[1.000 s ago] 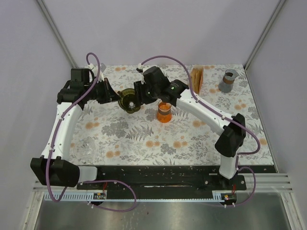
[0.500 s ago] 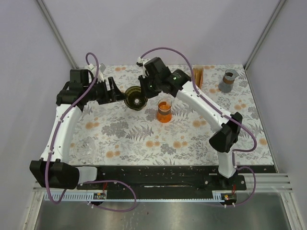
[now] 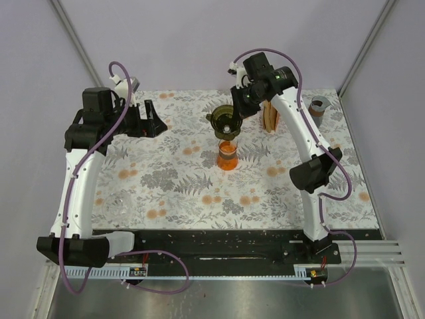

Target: Place the coffee filter in the dripper

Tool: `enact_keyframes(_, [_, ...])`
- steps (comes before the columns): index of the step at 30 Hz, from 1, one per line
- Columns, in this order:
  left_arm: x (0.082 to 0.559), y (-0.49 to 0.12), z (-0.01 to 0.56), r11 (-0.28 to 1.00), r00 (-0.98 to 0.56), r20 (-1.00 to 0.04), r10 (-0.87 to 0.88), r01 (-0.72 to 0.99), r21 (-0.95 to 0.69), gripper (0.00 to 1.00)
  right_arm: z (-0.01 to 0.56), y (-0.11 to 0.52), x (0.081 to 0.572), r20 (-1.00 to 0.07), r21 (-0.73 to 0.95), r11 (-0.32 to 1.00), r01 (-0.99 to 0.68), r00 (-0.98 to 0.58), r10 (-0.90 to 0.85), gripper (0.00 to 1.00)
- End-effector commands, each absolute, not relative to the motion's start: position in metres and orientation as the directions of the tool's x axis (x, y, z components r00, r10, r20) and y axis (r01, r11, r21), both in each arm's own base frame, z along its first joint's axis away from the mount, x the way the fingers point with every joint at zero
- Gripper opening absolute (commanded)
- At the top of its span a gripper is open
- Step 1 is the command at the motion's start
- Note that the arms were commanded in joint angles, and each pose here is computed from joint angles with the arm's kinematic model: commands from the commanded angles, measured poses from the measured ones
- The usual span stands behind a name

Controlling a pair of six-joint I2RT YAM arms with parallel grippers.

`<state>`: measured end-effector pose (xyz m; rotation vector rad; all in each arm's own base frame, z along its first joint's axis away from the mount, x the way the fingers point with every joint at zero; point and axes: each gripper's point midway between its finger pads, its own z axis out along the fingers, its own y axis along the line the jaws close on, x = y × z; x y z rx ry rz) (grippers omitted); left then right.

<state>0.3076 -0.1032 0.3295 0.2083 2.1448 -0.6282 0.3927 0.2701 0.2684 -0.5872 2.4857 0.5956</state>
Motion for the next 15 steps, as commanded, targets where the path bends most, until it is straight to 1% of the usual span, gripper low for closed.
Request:
enact_keyframes(1, [0.311,-0.096,0.332,0.876,-0.579,-0.813,-0.056,0.362,-0.318,0.89,0.266,0.26,0.351,-0.463,0.321,0.778,-0.54,-0.806,-0.368,0.0])
enact_keyframes(4, [0.312,-0.097,0.328,0.873,-0.582,-0.811,-0.058,0.364,-0.324,0.89,0.251,0.256,0.349,-0.421,0.331,0.772,-0.543,-0.817,-0.394,0.0])
enact_keyframes(10, [0.312,-0.097,0.32,0.872,-0.598,-0.799,-0.057,0.36,-0.332,0.89,0.227,0.256,0.357,-0.351,0.389,0.77,-0.506,-0.854,-0.384,0.0])
enact_keyframes(15, [0.311,-0.094,0.321,0.881,-0.588,-0.807,-0.049,0.355,-0.312,0.89,0.215,0.258,0.356,-0.323,0.409,0.76,-0.504,-0.859,-0.396,0.0])
